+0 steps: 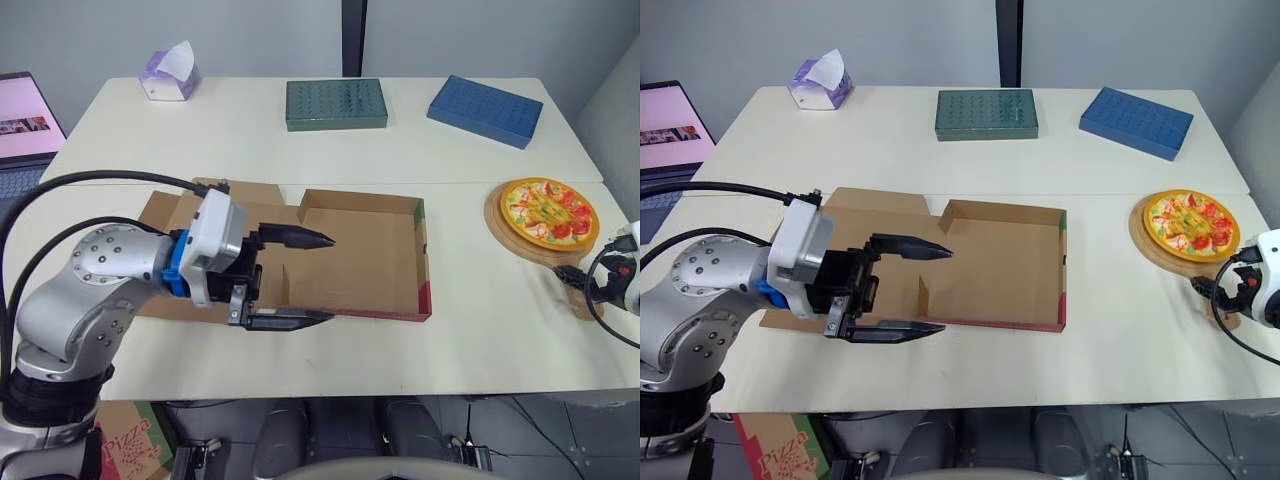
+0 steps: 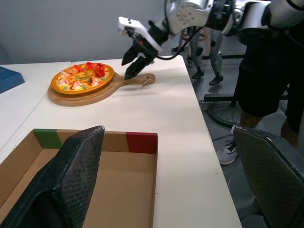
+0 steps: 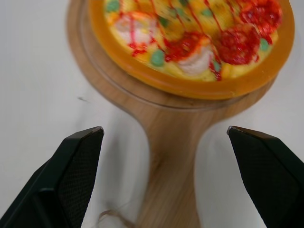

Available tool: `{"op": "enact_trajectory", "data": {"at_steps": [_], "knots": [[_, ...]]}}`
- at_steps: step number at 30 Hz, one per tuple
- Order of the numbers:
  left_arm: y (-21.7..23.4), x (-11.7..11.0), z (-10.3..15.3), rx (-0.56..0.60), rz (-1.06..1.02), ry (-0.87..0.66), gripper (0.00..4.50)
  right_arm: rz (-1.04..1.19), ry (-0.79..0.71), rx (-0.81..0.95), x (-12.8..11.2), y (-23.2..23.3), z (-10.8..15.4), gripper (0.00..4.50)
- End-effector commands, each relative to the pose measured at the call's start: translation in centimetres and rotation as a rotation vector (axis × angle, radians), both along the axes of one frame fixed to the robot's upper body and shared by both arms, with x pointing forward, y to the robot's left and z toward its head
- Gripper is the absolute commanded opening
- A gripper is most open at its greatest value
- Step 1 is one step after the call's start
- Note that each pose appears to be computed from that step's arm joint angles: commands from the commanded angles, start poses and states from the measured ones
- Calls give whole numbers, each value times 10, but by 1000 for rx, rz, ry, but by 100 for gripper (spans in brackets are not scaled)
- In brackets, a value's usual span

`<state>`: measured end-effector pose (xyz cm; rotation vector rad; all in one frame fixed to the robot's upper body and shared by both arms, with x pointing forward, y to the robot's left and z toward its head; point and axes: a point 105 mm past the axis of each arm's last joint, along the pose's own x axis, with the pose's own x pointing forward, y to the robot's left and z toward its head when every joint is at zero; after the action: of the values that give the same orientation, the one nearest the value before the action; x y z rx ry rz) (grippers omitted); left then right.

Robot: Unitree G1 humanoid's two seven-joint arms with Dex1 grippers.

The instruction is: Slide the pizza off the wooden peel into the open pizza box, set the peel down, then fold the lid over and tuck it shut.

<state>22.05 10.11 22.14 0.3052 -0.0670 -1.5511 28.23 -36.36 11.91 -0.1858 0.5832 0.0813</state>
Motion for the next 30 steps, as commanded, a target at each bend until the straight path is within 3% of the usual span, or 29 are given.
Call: {"op": "enact_trajectory", "data": {"at_steps": [1, 11, 14, 21, 30], "knots": [[-4, -4, 2, -2, -15, -17, 446, -14, 32, -25, 3, -9, -3, 450], [-4, -3, 0, 2, -10, -10, 446, 27, 81, 40, 17, -4, -22, 450], [-4, -3, 1, 1, -8, -14, 450, 6, 92, 66, 21, -8, -26, 386], [-3, -1, 3, -6, 9, -8, 450, 46, 91, 136, 21, 3, -28, 156], [12, 10, 4, 23, 107, -18, 450, 58, -157, 107, 32, 3, -1, 152]]}}
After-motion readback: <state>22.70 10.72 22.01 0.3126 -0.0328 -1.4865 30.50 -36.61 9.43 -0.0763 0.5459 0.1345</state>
